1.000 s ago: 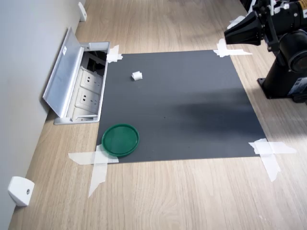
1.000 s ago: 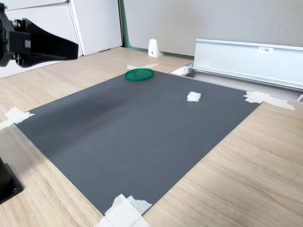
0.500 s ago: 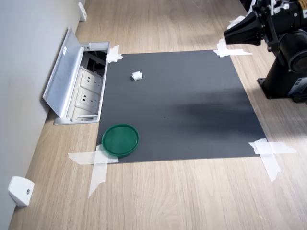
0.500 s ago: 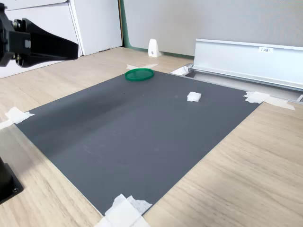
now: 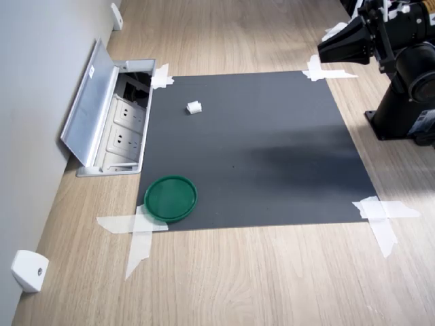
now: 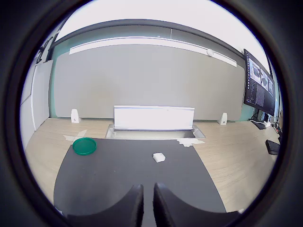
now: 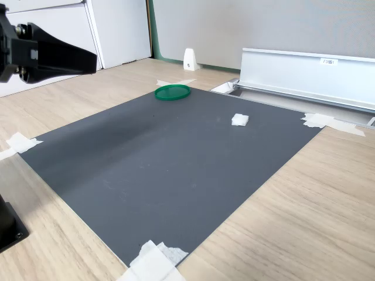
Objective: Grasp a white terminal and put it on the green lid.
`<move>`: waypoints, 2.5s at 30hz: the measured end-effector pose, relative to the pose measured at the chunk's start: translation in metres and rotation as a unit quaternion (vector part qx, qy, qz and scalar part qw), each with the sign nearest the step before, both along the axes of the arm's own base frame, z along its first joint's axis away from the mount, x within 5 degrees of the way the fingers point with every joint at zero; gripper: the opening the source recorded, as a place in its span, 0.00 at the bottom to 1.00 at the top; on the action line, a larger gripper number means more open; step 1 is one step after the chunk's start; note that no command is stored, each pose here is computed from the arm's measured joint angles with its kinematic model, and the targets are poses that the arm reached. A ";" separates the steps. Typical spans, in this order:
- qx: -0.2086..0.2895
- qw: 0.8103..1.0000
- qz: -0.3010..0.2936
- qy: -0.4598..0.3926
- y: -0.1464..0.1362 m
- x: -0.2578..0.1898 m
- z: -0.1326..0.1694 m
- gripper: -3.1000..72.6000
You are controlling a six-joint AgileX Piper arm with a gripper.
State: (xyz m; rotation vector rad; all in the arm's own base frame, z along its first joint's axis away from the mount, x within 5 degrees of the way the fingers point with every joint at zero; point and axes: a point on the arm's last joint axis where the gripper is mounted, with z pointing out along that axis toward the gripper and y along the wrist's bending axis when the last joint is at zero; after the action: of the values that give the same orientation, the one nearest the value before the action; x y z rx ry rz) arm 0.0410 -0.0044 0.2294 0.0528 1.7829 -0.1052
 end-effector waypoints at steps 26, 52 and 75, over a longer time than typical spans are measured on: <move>-0.018 0.968 0.002 0.250 -0.012 0.091 0.055 0.15; -0.093 0.865 0.134 0.475 -0.025 0.269 0.012 0.11; -0.058 0.836 0.128 0.530 -0.072 0.337 -0.017 0.90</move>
State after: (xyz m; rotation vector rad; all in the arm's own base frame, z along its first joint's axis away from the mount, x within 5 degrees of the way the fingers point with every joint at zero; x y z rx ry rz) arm 0.3775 -0.0765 0.2121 -0.4115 2.8731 -0.0453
